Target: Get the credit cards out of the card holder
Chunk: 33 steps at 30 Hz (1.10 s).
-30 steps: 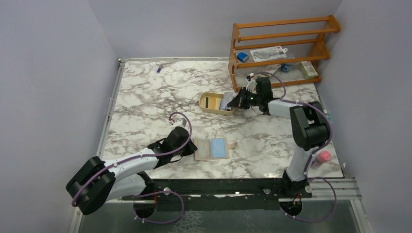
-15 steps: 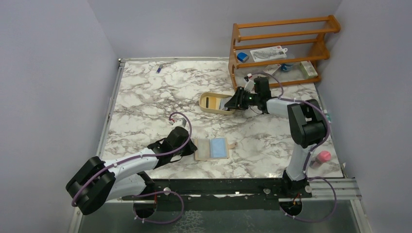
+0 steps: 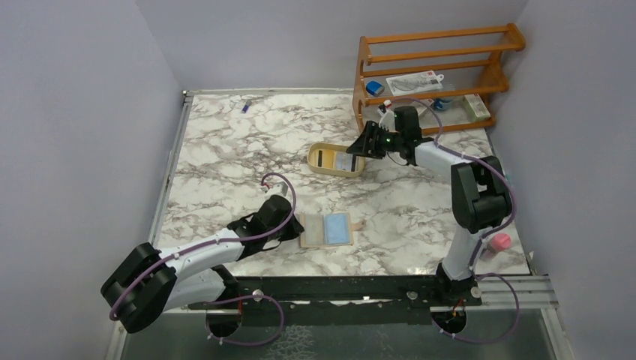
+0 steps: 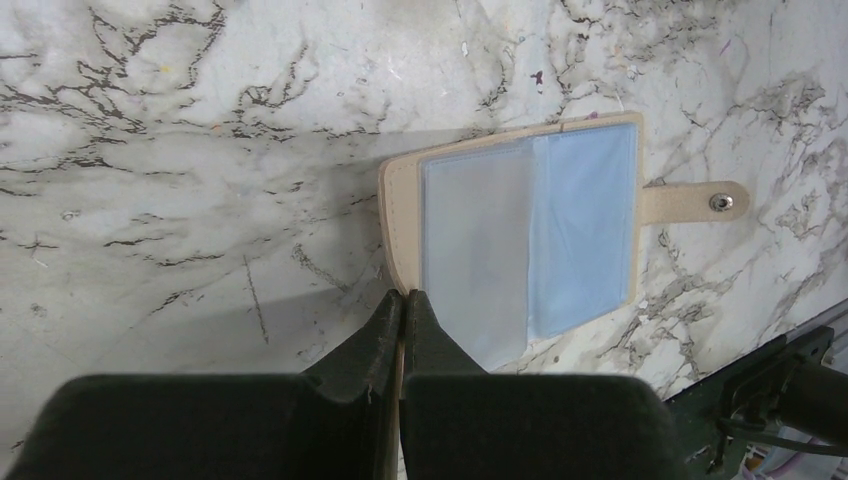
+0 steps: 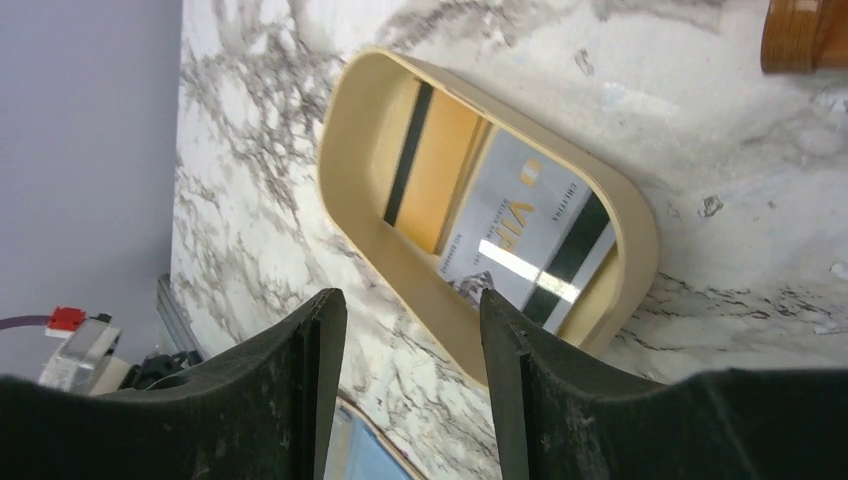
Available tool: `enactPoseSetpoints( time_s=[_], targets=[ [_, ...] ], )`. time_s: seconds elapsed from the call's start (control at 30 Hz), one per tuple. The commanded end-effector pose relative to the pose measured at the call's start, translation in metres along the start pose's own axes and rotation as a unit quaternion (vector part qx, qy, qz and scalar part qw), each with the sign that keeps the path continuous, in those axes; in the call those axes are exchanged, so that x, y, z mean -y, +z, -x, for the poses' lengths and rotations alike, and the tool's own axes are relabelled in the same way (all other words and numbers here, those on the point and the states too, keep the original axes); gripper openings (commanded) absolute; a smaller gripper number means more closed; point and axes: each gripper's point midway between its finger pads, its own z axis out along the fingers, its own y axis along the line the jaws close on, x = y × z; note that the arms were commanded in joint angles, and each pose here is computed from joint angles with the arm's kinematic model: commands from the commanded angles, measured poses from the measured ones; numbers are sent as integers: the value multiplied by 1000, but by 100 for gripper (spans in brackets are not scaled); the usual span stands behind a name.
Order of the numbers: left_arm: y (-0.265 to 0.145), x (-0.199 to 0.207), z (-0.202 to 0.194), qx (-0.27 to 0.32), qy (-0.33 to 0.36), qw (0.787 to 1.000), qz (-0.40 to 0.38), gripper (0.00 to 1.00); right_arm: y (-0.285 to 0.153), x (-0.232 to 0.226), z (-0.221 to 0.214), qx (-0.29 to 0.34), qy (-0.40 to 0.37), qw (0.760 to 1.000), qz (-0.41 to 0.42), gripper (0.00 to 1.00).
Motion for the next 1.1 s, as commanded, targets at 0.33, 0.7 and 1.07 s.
enactPoseSetpoints(
  time_s=[0.33,0.7,1.07],
  targets=[
    [-22,41,56,63,51,997,-17,0,-120,-72,61,206,-93,972,-62,62],
    [-60,102,119,108,81,990,-42,0,-137,-58,0,181,-77,979,-62,65],
    [-37,88,90,84,48,994,-60,0,-131,-58,-25,153,-75,985,-31,65]
  ],
)
